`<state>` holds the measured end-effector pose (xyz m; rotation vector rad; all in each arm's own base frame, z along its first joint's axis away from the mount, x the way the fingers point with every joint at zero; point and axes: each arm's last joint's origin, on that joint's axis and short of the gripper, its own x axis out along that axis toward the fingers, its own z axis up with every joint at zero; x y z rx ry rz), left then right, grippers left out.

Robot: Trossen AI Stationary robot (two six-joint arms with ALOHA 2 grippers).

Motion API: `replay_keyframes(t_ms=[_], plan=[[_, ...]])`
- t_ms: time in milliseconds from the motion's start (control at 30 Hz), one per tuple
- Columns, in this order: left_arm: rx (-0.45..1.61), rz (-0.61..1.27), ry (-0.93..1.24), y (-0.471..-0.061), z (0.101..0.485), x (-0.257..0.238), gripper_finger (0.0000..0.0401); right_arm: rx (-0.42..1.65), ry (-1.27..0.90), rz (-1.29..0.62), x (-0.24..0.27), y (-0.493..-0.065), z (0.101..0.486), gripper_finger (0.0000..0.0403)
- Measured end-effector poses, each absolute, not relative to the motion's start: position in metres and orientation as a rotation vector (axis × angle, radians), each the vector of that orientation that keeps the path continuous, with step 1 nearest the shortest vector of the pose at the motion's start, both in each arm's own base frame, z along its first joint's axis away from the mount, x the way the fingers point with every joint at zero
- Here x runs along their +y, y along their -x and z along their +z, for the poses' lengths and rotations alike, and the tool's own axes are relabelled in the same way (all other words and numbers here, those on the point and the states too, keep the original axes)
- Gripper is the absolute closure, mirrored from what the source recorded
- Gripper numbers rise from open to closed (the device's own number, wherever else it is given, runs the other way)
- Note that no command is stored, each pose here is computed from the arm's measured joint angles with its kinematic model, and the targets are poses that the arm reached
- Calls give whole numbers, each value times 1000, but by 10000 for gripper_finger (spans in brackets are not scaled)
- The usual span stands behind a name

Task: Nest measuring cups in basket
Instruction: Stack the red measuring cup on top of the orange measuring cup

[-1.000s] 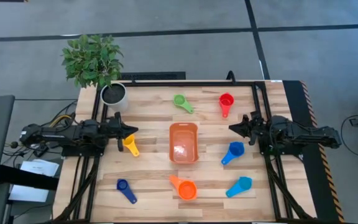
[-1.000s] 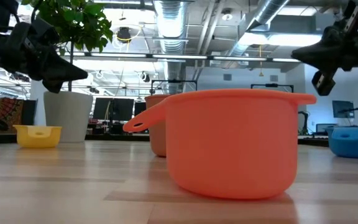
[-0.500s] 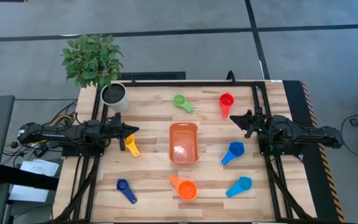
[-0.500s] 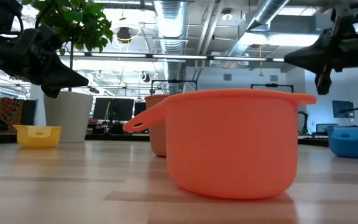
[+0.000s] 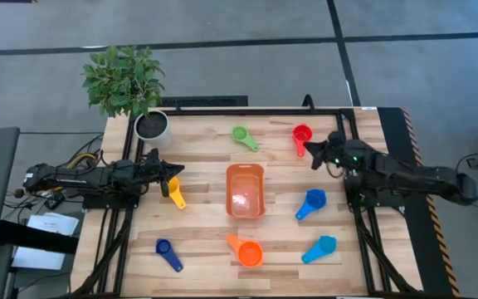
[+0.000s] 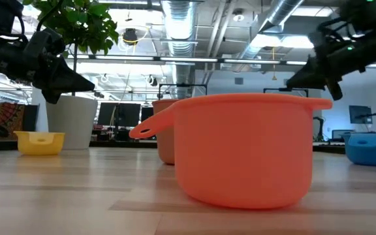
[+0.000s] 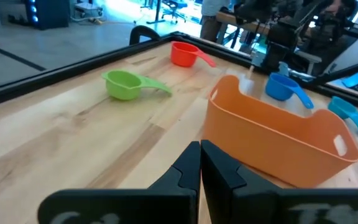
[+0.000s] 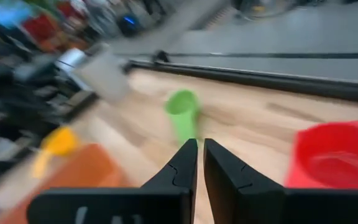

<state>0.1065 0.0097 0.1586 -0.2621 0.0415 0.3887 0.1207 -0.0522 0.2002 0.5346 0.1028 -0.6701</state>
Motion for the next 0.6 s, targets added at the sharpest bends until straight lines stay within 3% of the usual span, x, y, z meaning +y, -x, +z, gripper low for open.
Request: replay_keyframes(t_ms=[200,333,500,600], plan=[[40,389,270,-106,159,10,401,295,-517,-908,-77,-125,215,319],[40,389,268,-106,159,10,401,409,-537,-970,-91,-128,211,290],[35,386,298,-107,159,9,401,490,-620,-615,-89,-148,203,252],[39,361,295,-107,159,7,401,492,-621,-505,-72,-164,202,245]])
